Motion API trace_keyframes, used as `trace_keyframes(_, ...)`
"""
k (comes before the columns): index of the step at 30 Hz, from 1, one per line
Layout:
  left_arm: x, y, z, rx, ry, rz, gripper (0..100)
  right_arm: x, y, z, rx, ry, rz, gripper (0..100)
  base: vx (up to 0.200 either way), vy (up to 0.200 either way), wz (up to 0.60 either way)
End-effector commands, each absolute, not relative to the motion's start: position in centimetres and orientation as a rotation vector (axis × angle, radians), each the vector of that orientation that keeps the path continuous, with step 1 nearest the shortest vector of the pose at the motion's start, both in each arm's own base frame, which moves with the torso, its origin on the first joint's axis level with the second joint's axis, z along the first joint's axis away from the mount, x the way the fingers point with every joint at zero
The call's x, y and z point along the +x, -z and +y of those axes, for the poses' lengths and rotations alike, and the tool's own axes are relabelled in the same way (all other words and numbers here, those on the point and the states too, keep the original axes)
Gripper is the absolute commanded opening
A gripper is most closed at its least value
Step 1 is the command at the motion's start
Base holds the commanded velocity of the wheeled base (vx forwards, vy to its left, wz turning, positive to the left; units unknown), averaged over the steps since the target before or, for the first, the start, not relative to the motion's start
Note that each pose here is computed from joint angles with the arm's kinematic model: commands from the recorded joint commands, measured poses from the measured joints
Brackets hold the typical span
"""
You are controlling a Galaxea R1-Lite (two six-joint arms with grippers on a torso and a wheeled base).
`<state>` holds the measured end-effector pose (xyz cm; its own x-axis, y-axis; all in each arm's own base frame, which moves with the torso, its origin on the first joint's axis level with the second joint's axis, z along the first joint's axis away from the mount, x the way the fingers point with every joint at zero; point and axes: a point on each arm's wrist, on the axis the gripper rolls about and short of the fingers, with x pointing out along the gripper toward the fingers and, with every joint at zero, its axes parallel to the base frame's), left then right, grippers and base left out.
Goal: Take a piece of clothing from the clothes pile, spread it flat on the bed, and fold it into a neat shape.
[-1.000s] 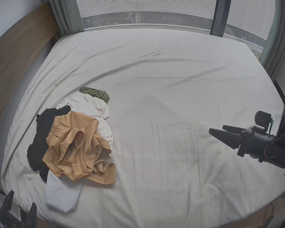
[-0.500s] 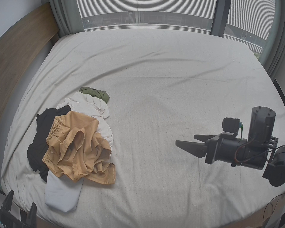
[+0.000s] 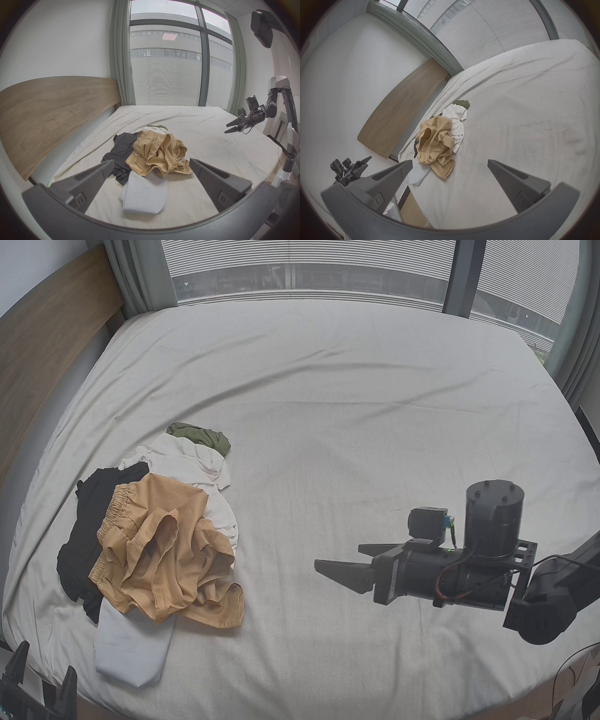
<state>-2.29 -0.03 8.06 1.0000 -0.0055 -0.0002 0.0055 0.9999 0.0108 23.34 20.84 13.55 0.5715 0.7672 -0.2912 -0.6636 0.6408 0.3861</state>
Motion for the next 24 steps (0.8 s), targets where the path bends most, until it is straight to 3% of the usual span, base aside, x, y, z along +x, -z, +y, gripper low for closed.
trace_keyframes(1, -2.3, -7.5, 0.0, 0.011, 0.005, 0.003, 100, 23.9, -11.7, 22.7, 0.235, -0.868, 0.514, 100, 0.0, 0.0, 0.0)
trace_keyframes(24, -2.3, -7.5, 0.0, 0.011, 0.006, 0.005, 100, 25.4, -6.0, 29.6, 0.195, -0.938, 0.622, 100, 0.0, 0.0, 0.0)
